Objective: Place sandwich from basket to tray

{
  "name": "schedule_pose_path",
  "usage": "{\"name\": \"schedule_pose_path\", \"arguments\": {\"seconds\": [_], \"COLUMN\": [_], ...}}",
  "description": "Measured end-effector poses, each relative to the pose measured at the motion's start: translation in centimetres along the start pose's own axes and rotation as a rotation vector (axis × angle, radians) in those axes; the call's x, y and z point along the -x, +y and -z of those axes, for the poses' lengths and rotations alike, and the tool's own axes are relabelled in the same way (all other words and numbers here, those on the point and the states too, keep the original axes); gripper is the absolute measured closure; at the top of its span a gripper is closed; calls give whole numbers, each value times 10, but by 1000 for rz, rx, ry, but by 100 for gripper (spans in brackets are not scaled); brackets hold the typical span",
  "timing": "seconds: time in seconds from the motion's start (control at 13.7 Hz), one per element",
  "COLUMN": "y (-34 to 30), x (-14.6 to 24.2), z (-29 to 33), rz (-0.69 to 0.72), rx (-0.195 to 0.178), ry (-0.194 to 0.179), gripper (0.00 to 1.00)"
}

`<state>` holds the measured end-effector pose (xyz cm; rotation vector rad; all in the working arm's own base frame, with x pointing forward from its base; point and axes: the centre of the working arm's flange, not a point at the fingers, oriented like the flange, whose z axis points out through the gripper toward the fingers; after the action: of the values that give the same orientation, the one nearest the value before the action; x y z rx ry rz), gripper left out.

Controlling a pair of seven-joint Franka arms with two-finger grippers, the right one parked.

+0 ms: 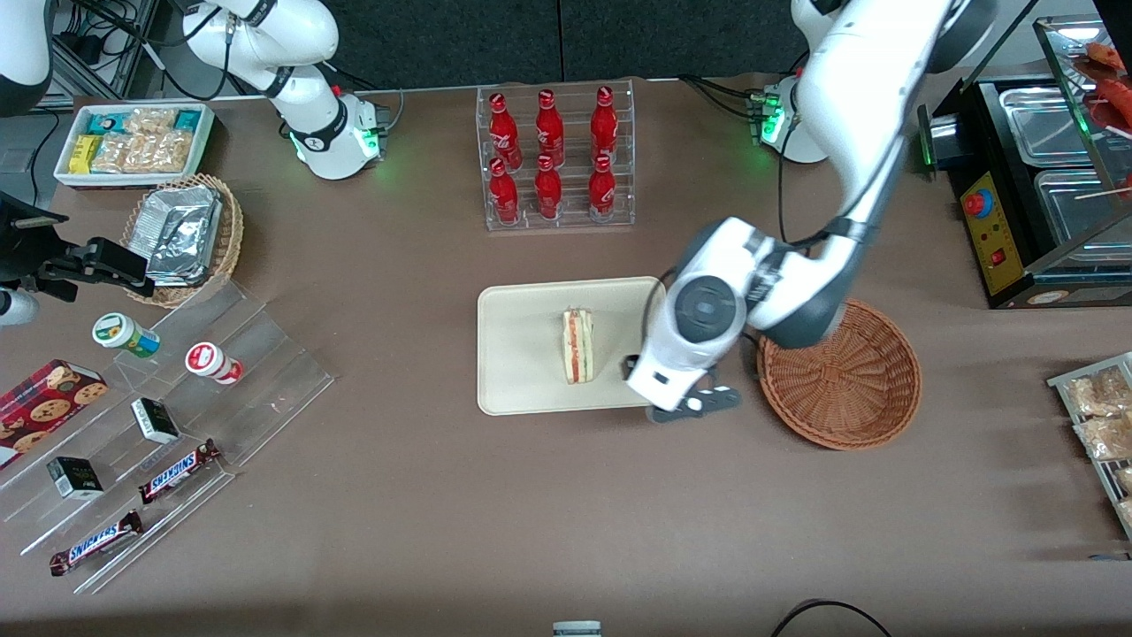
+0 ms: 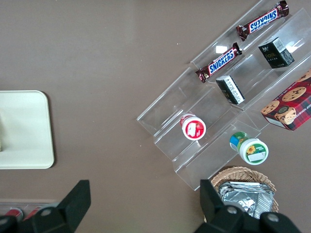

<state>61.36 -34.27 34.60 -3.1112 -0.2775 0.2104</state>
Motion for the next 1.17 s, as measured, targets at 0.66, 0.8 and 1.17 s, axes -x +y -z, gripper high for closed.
{"name": "schedule_pose_path", "arguments": {"seconds": [0.66, 0.8, 1.17], "y": [-152, -173, -214], "x": [-50, -45, -15], "z": [52, 66, 120], "rz": [-123, -186, -285], "rx": [42, 47, 5], "ry": [-74, -71, -76], "gripper": [0, 0, 0]}}
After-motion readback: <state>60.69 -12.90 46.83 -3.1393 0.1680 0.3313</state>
